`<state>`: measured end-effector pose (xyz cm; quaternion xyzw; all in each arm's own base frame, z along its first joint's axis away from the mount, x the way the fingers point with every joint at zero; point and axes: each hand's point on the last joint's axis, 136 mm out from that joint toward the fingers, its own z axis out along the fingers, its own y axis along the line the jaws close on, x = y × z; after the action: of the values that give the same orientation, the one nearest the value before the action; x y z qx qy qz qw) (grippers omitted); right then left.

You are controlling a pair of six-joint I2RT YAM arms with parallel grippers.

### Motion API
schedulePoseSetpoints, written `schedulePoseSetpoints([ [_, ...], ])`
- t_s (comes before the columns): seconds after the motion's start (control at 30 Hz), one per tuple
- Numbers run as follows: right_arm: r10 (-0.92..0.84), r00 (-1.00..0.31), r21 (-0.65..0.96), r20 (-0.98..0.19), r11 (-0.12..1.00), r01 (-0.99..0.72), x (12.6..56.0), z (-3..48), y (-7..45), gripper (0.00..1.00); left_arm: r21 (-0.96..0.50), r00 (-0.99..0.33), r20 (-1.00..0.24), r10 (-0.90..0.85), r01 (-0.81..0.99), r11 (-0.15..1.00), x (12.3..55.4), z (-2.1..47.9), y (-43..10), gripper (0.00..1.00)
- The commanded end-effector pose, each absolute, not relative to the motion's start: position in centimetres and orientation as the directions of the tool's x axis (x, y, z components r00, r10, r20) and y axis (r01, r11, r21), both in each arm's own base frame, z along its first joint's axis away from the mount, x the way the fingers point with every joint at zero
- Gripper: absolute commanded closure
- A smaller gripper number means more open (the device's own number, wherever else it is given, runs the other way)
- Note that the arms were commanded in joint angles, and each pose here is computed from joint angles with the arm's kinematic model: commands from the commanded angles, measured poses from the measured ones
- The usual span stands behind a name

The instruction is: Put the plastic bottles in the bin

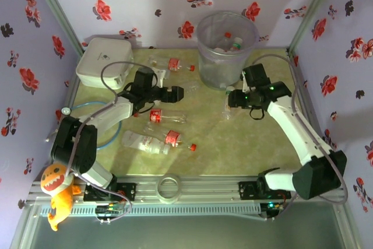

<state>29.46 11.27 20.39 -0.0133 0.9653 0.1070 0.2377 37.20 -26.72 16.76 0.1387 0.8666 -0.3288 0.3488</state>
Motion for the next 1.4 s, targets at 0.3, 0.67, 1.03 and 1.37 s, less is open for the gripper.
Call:
schedulePoseSetpoints([
  [0.3, -0.024, -0.729, 0.246, -0.684, 0.933, -0.262, 31.6, 33.2, 13.5, 0.45, -0.383, -0.789, -0.61, -0.077, 0.209, 0.9, 36.9, 13.9, -21.4, 0.01],
  [0.67, 0.06, -0.639, 0.221, -0.767, 0.959, -0.175, 40.5, 37.3, 12.5, 0.45, -0.359, -0.823, -0.562, -0.086, 0.149, 0.922, 34.0, 12.6, -19.3, 0.0],
  [1.03, 0.032, -0.8, 0.094, -0.599, 0.995, -0.031, 34.8, 27.0, 12.0, 0.24, -0.342, -0.813, -0.577, -0.076, 0.157, 0.926, 34.2, 12.7, -19.1, 0.0],
  [1.37, 0.091, -0.905, 0.087, -0.416, 0.994, 0.06, 37.5, 11.8, 12.7, 0.22, -0.334, -0.815, -0.576, -0.063, 0.164, 0.928, 34.1, 12.5, -19.0, 0.0],
])
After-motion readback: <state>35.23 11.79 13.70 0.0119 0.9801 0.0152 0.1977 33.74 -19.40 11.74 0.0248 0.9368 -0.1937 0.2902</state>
